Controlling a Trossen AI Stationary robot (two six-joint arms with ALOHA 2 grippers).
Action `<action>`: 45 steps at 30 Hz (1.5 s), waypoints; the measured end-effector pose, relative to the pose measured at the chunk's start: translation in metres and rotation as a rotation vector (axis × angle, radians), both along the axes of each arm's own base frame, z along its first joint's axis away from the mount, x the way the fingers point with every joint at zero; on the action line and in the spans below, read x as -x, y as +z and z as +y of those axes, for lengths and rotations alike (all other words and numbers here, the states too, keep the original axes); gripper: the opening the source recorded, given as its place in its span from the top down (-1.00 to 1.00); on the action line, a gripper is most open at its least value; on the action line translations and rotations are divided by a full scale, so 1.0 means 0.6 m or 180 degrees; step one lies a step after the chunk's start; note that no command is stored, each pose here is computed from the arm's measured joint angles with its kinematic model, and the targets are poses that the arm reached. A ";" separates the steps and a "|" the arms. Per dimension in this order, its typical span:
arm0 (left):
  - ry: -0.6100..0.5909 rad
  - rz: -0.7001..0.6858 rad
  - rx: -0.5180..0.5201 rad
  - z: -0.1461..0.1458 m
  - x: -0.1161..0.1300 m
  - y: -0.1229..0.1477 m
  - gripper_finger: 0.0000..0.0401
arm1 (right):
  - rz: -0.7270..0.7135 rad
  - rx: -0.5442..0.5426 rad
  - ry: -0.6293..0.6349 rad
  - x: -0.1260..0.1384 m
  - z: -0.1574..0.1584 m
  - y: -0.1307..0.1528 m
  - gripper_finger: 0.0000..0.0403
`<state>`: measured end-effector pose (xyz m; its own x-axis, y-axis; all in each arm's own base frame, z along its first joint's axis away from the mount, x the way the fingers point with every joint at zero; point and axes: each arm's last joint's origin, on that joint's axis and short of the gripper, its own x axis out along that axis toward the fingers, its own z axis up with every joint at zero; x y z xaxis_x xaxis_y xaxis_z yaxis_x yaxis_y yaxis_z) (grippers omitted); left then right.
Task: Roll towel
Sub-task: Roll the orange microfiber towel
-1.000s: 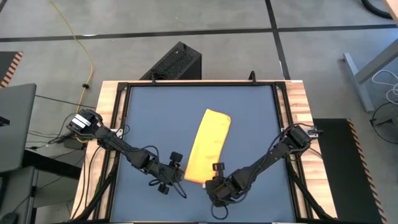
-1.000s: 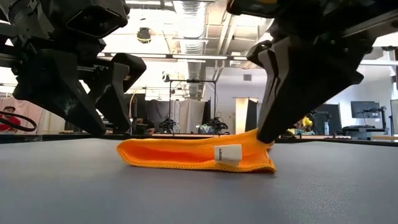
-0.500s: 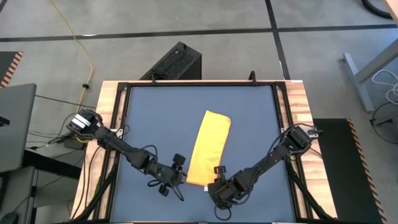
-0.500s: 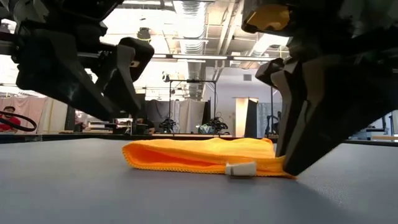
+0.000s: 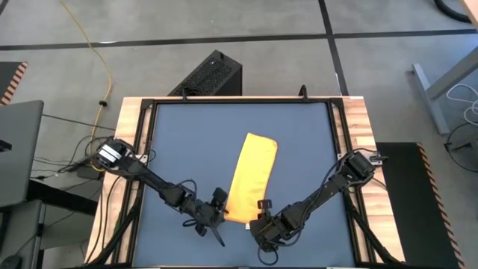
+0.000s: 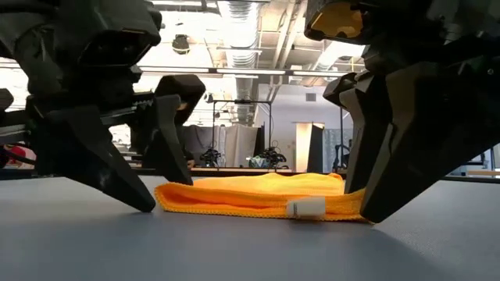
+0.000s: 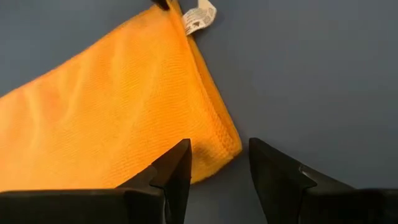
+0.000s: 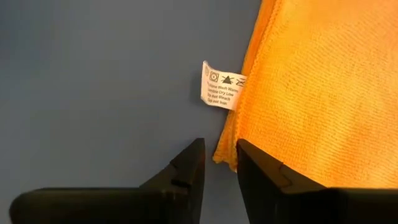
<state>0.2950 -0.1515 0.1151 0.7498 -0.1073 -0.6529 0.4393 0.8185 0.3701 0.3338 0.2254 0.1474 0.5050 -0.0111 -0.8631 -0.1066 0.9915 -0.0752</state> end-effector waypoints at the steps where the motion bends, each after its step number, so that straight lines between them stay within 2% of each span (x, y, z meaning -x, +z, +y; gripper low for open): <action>1: -0.0034 0.0049 0.0007 0.002 0.000 -0.001 0.26 | -0.0007 -0.0003 -0.0001 0.000 0.000 0.000 0.42; 4: -0.0161 0.0240 0.0082 0.009 0.002 -0.007 0.27 | -0.0056 -0.0062 -0.0108 0.002 -0.004 -0.011 0.43; 8: -0.0115 0.0409 0.0247 0.019 0.000 -0.011 0.40 | -0.0177 -0.0275 -0.0420 0.010 -0.011 -0.029 0.50; 14: -0.0042 0.0511 0.0473 0.026 -0.002 -0.012 0.90 | -0.0237 -0.0434 -0.0797 0.024 -0.011 -0.047 0.82; 17: -0.0027 0.0649 0.0799 0.034 -0.005 -0.012 0.97 | -0.0302 -0.0415 -0.0836 0.029 -0.004 -0.046 0.93; 21: 0.0009 0.0907 0.1366 0.051 -0.012 -0.012 1.00 | -0.0324 -0.0625 -0.1064 0.030 0.000 -0.043 0.88; 25: 0.0031 0.1189 0.2022 0.070 -0.020 -0.009 1.00 | -0.0202 -0.0991 -0.1296 0.026 -0.001 -0.043 0.92; 29: 0.0211 0.1487 0.2475 0.084 -0.022 -0.009 1.00 | -0.0118 -0.1434 -0.1455 0.019 0.003 -0.039 0.93; 32: 0.0348 0.1697 0.2698 0.090 -0.021 -0.010 1.00 | -0.0002 -0.1752 -0.1624 0.013 0.001 -0.037 0.93; 36: 0.0510 0.1736 0.2777 0.093 -0.021 -0.010 1.00 | 0.0069 -0.1996 -0.1727 0.006 -0.001 -0.035 0.93; 39: 0.0589 0.1688 0.2698 0.094 -0.021 -0.011 1.00 | 0.0094 -0.2064 -0.1839 0.004 -0.005 -0.036 0.93; 41: 0.0494 0.1653 0.2620 0.094 -0.021 -0.011 1.00 | 0.0104 -0.2103 -0.1907 0.004 -0.005 -0.036 0.93; 45: 0.0044 0.1624 0.2488 0.092 -0.015 -0.003 1.00 | 0.0086 -0.2142 -0.1971 0.003 -0.005 -0.036 0.93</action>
<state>0.3037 -0.0962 0.1132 0.3969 -0.6482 -0.6499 0.3854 0.7603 -0.5229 0.3318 0.2224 0.1260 0.5558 0.2365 -0.7969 0.4656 0.7056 0.5341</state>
